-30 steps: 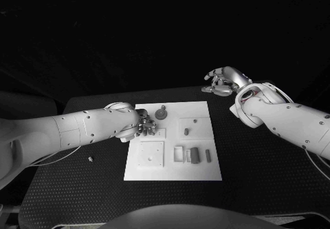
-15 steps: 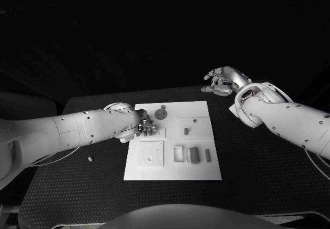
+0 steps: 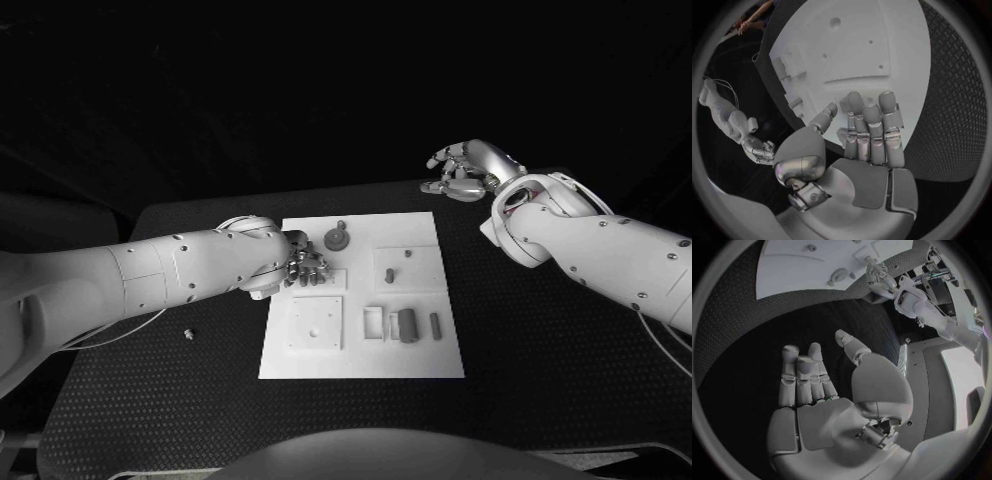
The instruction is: Assemble the parts on the task board
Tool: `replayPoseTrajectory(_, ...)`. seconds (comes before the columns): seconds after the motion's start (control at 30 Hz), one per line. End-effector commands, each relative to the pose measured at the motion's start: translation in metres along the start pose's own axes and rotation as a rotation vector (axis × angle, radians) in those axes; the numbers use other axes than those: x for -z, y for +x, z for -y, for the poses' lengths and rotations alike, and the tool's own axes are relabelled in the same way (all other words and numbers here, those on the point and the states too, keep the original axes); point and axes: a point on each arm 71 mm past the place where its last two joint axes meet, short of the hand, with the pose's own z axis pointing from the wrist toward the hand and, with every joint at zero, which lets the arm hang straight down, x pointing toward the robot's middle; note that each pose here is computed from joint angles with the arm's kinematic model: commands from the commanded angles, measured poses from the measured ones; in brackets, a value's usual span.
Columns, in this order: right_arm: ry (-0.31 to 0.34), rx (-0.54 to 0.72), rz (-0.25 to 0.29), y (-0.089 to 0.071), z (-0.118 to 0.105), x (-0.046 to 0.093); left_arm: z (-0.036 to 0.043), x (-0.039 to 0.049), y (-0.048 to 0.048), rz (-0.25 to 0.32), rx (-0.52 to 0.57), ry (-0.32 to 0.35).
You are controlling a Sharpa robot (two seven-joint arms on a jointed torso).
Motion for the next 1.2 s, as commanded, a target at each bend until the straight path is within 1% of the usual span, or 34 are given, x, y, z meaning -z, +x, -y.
replayPoseTrajectory(0.03,-0.002,-0.001,-0.009,0.001,0.0,0.0,0.0001,0.0002,0.0005,-0.009,-0.003,0.007)
replayPoseTrajectory(0.17,-0.001,-0.001,-0.009,0.0,0.0,0.0,-0.0024,0.0008,-0.0008,0.002,0.006,0.008)
replayPoseTrajectory(0.27,0.0,0.0,-0.008,0.0,0.001,0.0,-0.0063,0.0018,-0.0019,0.005,0.027,0.008)
replayPoseTrajectory(0.33,0.001,0.0,-0.008,0.0,0.001,0.0,-0.0089,0.0028,-0.0017,-0.005,0.045,0.002)
replayPoseTrajectory(0.37,0.002,0.0,-0.008,0.0,0.002,0.0,-0.0117,0.0044,-0.0008,-0.032,0.058,-0.004)
replayPoseTrajectory(0.43,0.004,0.001,-0.008,0.0,0.002,0.0,-0.0115,0.0076,-0.0047,-0.05,0.079,0.0)
replayPoseTrajectory(0.47,0.005,0.001,-0.008,-0.001,0.003,0.0,-0.0105,0.0089,-0.0085,-0.047,0.085,0.004)
replayPoseTrajectory(0.53,0.007,0.002,-0.007,-0.001,0.003,0.0,-0.0069,0.0124,-0.0194,-0.033,0.1,0.015)
replayPoseTrajectory(0.57,0.008,0.003,-0.007,-0.001,0.004,0.0,-0.007,0.0139,-0.0238,-0.027,0.103,0.017)
replayPoseTrajectory(0.7,0.012,0.002,-0.007,-0.001,0.005,0.0,-0.0058,0.0199,-0.0517,0.022,0.121,0.026)
replayPoseTrajectory(0.73,0.013,0.001,-0.007,-0.001,0.005,0.0,-0.006,0.0201,-0.0568,0.031,0.128,0.025)
replayPoseTrajectory(0.83,0.012,0.001,-0.009,-0.001,0.005,0.0,-0.0101,0.019,-0.0794,0.09,0.158,0.014)
replayPoseTrajectory(0.9,0.012,0.0,-0.01,-0.001,0.004,0.0,-0.013,0.0166,-0.0908,0.118,0.178,0.007)
replayPoseTrajectory(0.93,0.013,0.001,-0.011,-0.001,0.005,0.0,-0.0142,0.0146,-0.095,0.123,0.18,0.003)
replayPoseTrajectory(1.0,0.012,0.0,-0.011,0.0,0.004,-0.001,-0.0151,0.0104,-0.1002,0.131,0.19,-0.004)
replayPoseTrajectory(1.07,0.012,0.0,-0.012,0.0,0.004,-0.001,-0.0137,0.0075,-0.102,0.13,0.187,-0.006)
replayPoseTrajectory(1.17,0.012,0.0,-0.014,0.0,0.004,-0.001,-0.0078,0.0036,-0.1032,0.134,0.173,-0.003)
replayPoseTrajectory(1.2,0.013,0.0,-0.014,0.0,0.004,-0.001,-0.0032,0.0016,-0.1044,0.154,0.128,-0.001)
